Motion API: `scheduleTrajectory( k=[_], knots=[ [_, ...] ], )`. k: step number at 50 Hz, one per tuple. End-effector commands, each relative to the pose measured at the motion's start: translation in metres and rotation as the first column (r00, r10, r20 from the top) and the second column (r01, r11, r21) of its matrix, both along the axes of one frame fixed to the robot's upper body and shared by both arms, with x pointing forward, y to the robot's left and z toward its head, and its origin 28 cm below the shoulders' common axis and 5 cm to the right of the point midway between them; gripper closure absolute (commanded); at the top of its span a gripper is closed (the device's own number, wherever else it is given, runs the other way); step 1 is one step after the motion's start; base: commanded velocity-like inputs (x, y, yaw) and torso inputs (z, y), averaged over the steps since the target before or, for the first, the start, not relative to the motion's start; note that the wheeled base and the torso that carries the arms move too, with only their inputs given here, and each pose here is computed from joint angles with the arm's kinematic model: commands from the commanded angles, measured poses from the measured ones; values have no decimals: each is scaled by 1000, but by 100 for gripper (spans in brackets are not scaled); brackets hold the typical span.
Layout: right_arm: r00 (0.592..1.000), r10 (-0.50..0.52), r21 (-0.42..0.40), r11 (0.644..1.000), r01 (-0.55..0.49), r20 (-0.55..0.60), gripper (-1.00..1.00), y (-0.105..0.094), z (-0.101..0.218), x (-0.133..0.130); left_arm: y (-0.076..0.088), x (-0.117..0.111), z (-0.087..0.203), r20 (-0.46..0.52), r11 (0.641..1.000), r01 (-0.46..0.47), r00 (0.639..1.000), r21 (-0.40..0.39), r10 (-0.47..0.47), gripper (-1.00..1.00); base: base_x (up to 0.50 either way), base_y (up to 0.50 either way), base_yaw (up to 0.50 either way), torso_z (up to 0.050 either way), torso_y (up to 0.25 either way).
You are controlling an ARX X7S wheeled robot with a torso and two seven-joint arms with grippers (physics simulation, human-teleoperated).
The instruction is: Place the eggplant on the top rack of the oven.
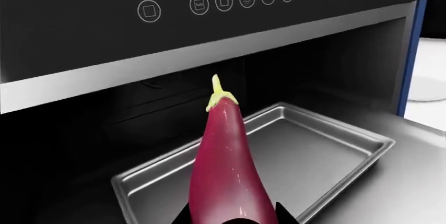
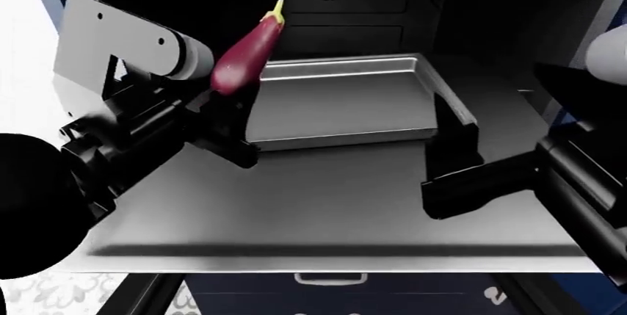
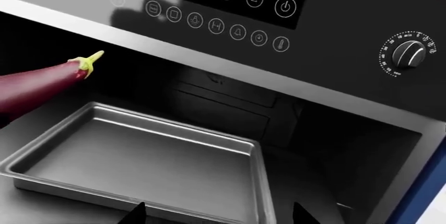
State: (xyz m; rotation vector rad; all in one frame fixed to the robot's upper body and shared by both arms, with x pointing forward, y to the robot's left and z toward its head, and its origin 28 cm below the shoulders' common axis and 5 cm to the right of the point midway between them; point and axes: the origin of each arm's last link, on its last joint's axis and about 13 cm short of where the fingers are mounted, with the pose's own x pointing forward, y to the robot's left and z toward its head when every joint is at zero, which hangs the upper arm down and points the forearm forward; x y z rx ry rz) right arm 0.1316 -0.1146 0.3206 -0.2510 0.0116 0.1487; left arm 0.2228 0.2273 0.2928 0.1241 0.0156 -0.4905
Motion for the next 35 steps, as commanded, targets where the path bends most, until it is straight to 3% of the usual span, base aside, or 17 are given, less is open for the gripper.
scheduleTrajectory(
  k=[1, 23, 35],
  knots=[
    [1000, -4, 15, 1000, 4, 7, -100, -3, -4, 0, -7, 22, 13, -2, 1000, 26, 1000, 4, -26, 100, 0, 0, 0, 0, 0],
    [1000, -17, 23, 1000, 17, 3, -100, -4, -8, 5, -18, 58, 16, -22, 999, 24, 1000, 34, -23, 100, 0, 0, 0, 0, 0],
    [1000, -21, 42, 999, 21, 4, -100, -4, -14, 6, -34, 85, 3, -72, 997, 27, 997, 75, -22, 100, 0, 0, 0, 0, 0]
  ],
)
